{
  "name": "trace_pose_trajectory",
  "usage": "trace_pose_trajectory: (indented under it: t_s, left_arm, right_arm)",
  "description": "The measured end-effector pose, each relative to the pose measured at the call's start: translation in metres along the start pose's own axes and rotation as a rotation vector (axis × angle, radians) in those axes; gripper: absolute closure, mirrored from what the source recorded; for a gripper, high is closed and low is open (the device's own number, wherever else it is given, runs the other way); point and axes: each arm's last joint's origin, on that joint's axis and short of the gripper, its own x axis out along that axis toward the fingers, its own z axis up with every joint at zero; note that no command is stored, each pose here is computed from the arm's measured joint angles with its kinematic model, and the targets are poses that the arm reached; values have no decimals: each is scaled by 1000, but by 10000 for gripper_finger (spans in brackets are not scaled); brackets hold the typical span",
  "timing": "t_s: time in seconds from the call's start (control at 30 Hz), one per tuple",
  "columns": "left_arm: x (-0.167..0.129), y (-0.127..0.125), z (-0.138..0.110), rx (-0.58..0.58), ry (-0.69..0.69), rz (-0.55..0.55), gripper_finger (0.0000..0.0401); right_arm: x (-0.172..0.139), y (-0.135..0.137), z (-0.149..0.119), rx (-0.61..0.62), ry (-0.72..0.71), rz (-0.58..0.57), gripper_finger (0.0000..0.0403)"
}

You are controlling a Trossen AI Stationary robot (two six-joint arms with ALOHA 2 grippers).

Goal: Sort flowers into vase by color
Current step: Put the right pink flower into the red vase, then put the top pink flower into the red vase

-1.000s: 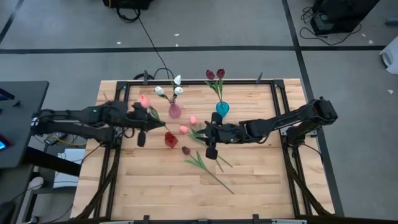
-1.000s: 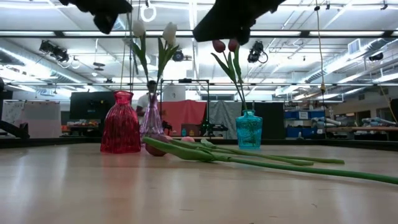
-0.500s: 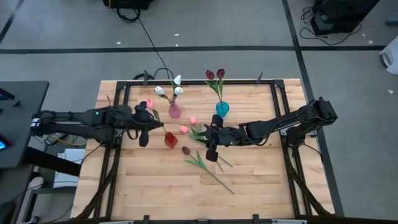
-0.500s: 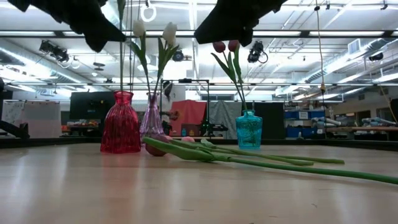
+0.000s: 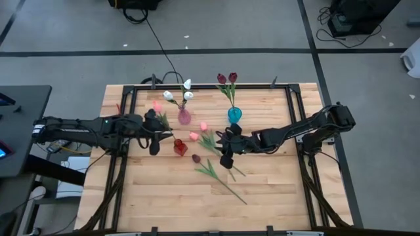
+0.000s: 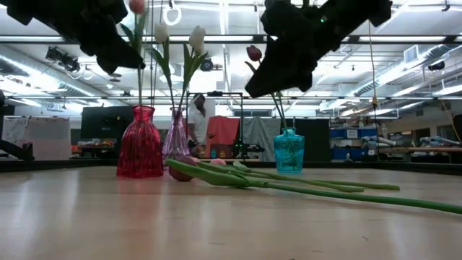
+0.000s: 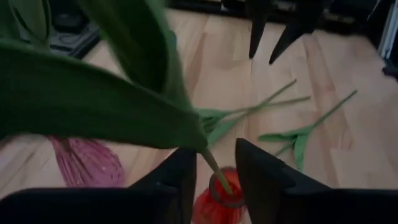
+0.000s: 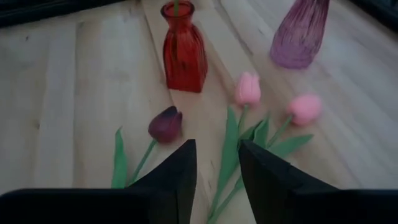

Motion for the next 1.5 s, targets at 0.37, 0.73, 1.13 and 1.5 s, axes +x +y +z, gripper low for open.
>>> trace_pose_trajectory:
  t_s: [0.37,0.73,1.13,1.5]
  left_arm:
    - [-9,2,-2,-11,151,16,261]
    - [-18,-8,1,-90,228,-137,261]
    - [-10,-51,2,56,74,-279,261]
    - [-5,-73,-5,119,70,-236,261]
  right_arm:
    - [1,-1,-6,56,43,11,259]
    - [10,-3,-10,74,62,-6,259]
    - [72,-11,-35,76,254,-154,259]
    - [95,-21,-44,110,349,-158,297]
